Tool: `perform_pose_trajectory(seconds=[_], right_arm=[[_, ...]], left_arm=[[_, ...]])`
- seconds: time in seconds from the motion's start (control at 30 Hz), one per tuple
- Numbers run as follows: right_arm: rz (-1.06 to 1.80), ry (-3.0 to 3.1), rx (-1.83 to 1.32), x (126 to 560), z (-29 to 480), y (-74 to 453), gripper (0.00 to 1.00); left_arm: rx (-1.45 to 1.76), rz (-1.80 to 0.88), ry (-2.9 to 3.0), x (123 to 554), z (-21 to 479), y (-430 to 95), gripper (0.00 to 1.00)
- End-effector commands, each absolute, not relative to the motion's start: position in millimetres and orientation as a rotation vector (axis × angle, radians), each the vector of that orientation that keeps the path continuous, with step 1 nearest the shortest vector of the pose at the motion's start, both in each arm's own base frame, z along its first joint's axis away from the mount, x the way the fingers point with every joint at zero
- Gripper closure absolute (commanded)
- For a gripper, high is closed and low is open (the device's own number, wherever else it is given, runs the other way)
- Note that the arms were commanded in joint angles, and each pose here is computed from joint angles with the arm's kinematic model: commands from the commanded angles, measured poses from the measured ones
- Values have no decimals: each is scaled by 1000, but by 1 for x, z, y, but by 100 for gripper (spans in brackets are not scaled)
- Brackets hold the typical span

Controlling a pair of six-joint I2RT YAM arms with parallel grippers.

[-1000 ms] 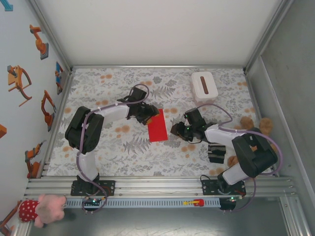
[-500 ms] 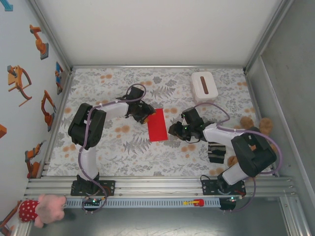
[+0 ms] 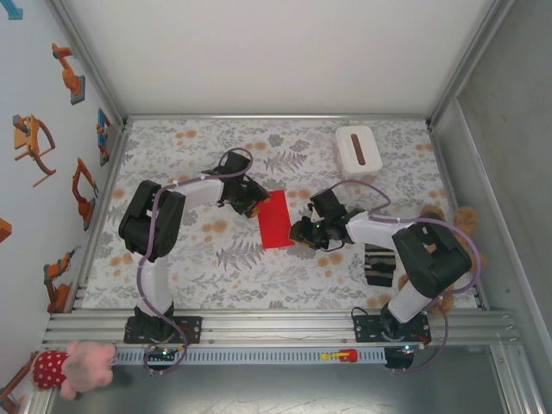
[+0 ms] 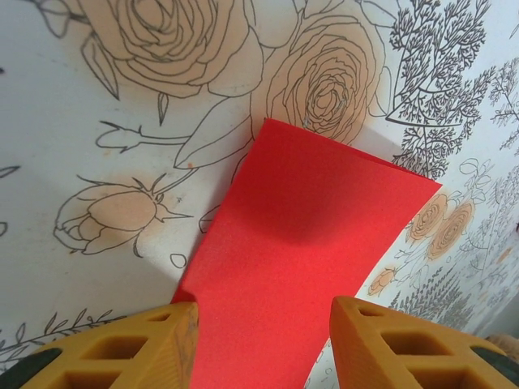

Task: Fold a paper plane with a square sheet of paper (pick it up from the middle)

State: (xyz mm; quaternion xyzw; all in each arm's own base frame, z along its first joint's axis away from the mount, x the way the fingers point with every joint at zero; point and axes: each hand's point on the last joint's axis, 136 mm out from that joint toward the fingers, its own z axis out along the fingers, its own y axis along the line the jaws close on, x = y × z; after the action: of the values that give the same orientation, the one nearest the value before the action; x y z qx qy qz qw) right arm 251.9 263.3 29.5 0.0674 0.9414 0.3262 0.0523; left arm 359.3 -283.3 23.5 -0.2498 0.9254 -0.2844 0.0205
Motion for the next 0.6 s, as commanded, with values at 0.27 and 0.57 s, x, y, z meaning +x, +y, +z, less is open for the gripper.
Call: perform_pose_trajectory(seconds=[0.27,0.57], right_arm=[[967,2872,141,260,28,272,68],[914,2877,83,274,21,277,68]], left_arm=[[-916,-681,2994,334,-14,-258,56],[-906,-688,3005,334,-16,-259,57]])
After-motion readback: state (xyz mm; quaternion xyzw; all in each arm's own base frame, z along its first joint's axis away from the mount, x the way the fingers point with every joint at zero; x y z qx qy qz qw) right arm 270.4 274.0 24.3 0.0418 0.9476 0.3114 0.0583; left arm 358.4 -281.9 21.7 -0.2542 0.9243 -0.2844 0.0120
